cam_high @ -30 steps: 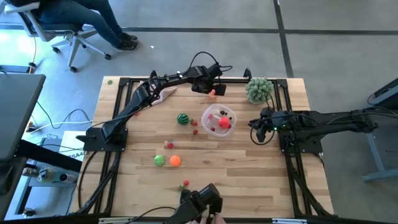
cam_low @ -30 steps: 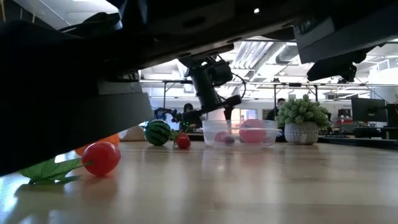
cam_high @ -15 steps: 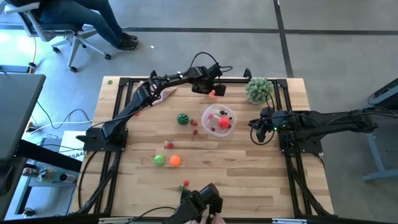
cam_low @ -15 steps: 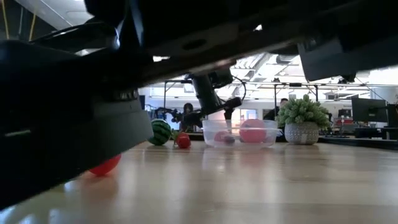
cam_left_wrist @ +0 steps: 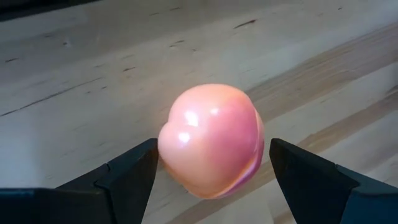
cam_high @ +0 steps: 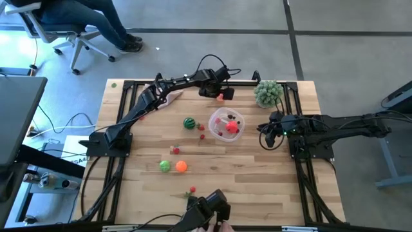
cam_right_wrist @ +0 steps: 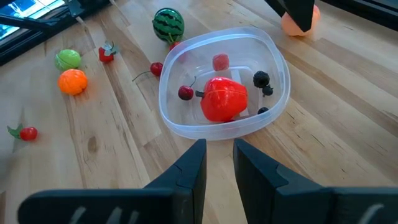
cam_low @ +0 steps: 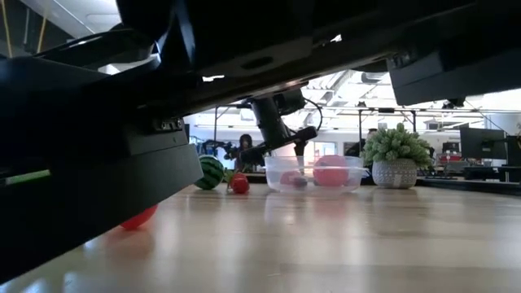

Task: Pick and placing Produce into tupperware
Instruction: Put the peach into the transparent bin

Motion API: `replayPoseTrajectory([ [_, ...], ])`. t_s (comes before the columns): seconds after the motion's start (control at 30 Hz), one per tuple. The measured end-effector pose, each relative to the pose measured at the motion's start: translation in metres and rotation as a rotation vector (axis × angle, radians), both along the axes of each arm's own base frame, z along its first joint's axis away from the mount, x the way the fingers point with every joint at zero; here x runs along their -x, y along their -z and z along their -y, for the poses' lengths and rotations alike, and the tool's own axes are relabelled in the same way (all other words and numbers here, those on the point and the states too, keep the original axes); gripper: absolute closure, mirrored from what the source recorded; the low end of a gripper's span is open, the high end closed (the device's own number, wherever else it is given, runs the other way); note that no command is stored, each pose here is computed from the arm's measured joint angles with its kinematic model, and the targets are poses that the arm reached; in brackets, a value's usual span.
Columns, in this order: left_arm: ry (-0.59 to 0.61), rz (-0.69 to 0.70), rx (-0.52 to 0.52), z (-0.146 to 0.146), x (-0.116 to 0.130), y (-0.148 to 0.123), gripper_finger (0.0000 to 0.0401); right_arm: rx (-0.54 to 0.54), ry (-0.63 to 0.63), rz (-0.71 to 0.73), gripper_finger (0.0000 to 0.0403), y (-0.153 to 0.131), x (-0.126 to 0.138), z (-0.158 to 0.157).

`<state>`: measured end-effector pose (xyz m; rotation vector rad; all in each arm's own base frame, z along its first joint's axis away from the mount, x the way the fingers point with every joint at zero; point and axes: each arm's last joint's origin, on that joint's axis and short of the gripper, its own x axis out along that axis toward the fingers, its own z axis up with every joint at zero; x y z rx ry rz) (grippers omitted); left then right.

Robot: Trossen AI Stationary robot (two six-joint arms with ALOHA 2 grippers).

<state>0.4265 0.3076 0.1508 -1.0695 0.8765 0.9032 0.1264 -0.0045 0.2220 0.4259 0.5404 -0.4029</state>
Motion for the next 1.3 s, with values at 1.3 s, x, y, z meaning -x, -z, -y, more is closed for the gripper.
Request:
replayPoseTrajectory([
  [1.3,-0.003,-0.001,-0.009,-0.0002,-0.0002,-0.0005,0.0168,0.0,0.0,0.0,0.0331,0.0,0.0,0.0],
])
